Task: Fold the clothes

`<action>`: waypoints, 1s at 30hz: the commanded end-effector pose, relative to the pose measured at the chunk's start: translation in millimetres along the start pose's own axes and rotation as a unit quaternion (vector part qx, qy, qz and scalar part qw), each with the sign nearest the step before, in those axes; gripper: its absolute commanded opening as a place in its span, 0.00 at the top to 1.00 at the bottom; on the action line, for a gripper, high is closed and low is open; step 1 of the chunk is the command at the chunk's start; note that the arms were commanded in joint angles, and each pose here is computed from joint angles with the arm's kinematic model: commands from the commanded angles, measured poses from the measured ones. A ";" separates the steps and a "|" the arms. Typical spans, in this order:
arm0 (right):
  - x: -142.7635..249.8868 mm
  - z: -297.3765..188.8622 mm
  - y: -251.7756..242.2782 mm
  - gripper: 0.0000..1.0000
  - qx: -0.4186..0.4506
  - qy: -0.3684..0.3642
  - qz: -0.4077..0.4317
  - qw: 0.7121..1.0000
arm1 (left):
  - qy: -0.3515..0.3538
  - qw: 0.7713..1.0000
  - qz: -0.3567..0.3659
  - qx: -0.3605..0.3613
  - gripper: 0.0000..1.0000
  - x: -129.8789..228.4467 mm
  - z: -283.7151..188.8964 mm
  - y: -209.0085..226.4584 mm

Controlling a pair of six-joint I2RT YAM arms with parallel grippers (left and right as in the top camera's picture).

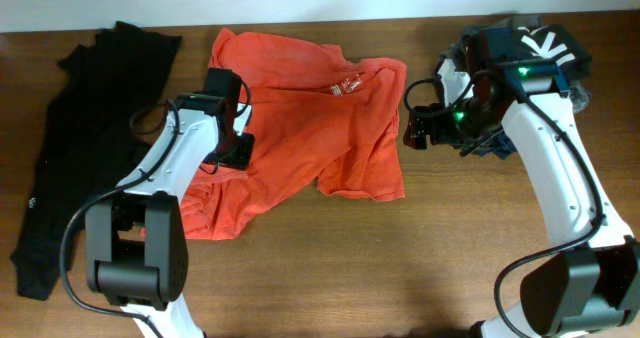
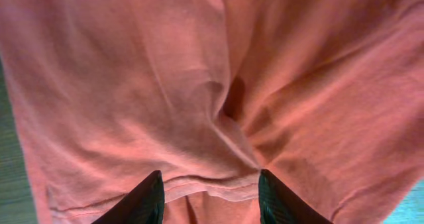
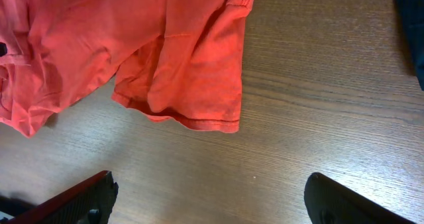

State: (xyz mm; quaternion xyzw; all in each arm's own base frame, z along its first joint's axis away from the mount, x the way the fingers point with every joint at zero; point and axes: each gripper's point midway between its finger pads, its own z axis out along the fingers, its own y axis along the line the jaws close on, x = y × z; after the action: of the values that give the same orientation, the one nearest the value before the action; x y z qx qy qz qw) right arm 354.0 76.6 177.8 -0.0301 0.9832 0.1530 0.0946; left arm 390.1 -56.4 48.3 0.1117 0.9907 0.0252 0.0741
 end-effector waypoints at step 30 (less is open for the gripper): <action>0.9 -3.2 3.2 0.05 -0.002 -0.005 -0.009 1.000 | 0.016 1.000 0.002 -0.023 0.99 -22.3 -0.2 7.0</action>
State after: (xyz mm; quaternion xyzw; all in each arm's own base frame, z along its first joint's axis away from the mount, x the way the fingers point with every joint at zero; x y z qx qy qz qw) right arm 353.9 76.6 177.8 -0.0303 0.9833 0.1529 0.0944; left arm 394.2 -54.6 33.5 0.1143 0.9921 0.0379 0.0348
